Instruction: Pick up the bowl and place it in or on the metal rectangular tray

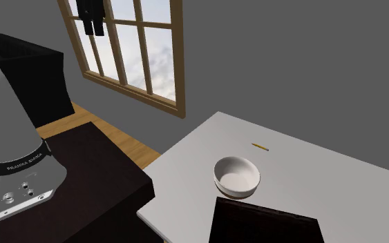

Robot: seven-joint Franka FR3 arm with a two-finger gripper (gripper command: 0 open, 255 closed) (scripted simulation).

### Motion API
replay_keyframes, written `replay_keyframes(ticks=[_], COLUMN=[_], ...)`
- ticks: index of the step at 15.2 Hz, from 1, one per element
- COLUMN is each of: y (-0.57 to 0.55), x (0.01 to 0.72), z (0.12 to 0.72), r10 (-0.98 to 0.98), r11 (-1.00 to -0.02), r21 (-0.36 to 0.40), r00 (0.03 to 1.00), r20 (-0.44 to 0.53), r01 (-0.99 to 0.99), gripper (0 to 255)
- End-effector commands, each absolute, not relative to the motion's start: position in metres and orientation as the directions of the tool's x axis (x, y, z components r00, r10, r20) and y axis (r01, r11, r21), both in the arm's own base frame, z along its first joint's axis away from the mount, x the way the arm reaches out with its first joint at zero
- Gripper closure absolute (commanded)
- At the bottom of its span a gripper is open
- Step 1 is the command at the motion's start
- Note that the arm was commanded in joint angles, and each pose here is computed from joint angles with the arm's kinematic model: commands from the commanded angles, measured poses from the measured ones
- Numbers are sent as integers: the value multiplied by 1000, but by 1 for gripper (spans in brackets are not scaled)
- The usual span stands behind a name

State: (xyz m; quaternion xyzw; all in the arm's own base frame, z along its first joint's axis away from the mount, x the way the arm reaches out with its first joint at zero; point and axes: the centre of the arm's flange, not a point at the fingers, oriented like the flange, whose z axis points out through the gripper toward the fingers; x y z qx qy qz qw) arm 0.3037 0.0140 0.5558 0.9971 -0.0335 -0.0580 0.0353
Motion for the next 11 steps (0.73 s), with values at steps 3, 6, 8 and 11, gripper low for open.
replay_keyframes(ticks=[3,6,8,11], y=[-2,-25,-41,-64], x=[310,321,328,339], z=[536,507,488,459], r10=[-64,-52,-45,-34], r11=[-995,-996,-995,-995], r21=[78,84,88,94], r00=[992,993,993,994], r20=[-112,-110,-108,-106], r01=[-55,-43,-35,-24], gripper=[0,0,0,0])
